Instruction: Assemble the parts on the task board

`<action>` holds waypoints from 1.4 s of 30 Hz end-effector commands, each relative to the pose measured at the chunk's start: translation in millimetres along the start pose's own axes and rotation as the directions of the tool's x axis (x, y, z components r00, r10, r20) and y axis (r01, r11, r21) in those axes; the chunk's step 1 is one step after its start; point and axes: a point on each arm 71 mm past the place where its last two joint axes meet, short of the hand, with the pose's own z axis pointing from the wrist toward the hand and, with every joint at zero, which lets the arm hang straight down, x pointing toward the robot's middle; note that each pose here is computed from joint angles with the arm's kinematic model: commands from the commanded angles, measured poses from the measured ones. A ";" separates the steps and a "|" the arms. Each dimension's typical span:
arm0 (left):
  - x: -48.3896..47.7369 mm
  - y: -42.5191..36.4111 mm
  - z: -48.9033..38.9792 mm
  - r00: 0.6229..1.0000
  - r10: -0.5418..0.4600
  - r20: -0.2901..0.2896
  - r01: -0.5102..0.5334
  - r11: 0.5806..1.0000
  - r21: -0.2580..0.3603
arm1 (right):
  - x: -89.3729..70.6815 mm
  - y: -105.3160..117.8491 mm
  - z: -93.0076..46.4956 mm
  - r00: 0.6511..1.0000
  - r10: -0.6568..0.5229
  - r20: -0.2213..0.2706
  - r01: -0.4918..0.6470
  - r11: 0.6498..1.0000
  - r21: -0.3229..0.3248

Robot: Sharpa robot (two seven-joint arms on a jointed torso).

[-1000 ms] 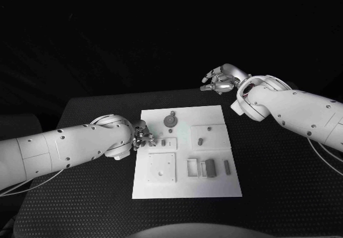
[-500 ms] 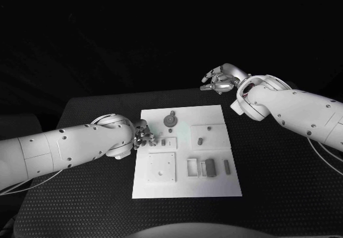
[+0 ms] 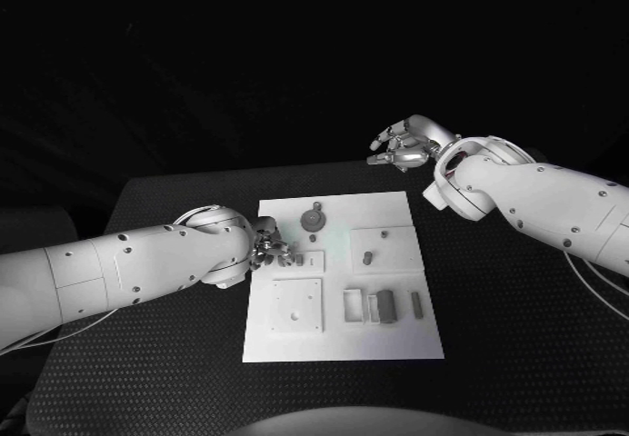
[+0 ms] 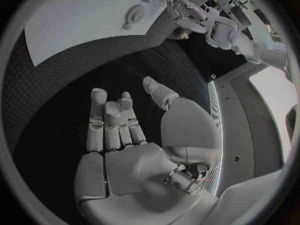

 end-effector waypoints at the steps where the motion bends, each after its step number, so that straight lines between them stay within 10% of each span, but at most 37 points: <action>1: 5.5 -2.2 0.5 0.999 0.031 -0.035 -0.030 1.000 0.008 | 1.6 1.5 0.2 1.000 -0.001 -0.013 0.001 1.000 -0.012; 42: -0.5 12.3 1.6 0.998 0.069 -0.014 -0.069 0.997 -0.032 | 1.5 0.3 -0.2 1.000 -0.002 -0.014 0.001 1.000 -0.009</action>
